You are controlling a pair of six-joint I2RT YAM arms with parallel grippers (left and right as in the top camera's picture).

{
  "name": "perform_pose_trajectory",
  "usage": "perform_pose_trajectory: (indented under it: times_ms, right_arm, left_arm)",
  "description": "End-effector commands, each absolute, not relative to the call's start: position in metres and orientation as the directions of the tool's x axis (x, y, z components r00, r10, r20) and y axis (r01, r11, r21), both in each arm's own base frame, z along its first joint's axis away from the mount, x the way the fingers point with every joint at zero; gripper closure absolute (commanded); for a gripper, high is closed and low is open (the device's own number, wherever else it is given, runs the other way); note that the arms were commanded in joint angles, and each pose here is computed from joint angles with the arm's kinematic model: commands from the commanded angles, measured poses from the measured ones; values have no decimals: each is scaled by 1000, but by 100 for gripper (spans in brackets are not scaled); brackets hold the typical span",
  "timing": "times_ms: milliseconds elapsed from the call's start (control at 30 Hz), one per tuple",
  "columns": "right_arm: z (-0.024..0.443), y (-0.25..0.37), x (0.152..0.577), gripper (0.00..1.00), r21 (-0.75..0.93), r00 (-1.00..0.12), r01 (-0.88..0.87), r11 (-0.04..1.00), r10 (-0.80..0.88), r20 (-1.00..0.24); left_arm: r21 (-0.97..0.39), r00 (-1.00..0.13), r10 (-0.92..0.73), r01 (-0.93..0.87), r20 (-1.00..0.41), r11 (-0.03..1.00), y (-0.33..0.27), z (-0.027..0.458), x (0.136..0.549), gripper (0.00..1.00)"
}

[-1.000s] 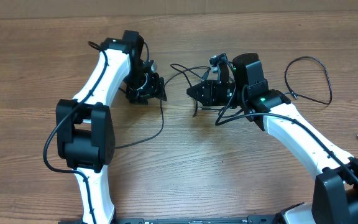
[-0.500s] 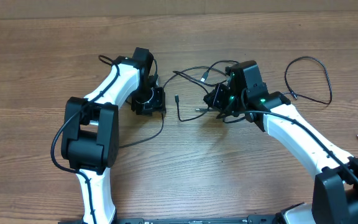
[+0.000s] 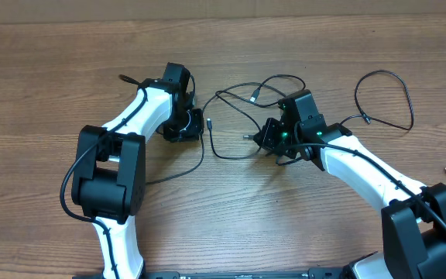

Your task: Untangle cables

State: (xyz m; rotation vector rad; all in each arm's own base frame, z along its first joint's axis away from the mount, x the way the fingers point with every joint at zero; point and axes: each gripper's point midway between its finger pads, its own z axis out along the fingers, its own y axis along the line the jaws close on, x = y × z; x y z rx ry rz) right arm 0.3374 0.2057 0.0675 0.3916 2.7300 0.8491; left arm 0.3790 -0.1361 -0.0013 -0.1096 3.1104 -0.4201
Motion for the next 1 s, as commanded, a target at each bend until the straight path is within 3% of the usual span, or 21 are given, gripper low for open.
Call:
perform_pose_trajectory:
  times_ms: [0,100,200,400,667,867,967]
  right_arm:
    - [64,206,337,18,574,-932,175,800,323,-166]
    - [65,206,338,2,574,-931,170,801,322,-174]
    - [65,210,338,0,572,-930,158,805,316,-188]
    - [78,237,342,0,614,-928,61,787,271,-256]
    - [82,247,347,0,602,-907,40,797,281,-312]
    - [75,234,349,0,593,-873,209,778,421,-245]
    - [73,230,349,0,582,-863,236,778,443,-242]
  left_arm:
    - [-187,-994,-86,-98,69,977,-123,-27,362,93]
    - [-189,-994,-86,-97,66,977,-123,-27,363,89]
    - [-188,-994,-85,-96,66,977,-123,-27,363,73]
    - [-182,-992,-115,-121,45,976,-122,-28,369,60]
    - [-102,-970,-233,-225,-73,969,-108,-25,397,65]
    - [-6,-976,-190,-191,-103,982,-103,-27,395,67]
    - [-37,-984,-139,-135,-109,990,-116,-27,397,67]
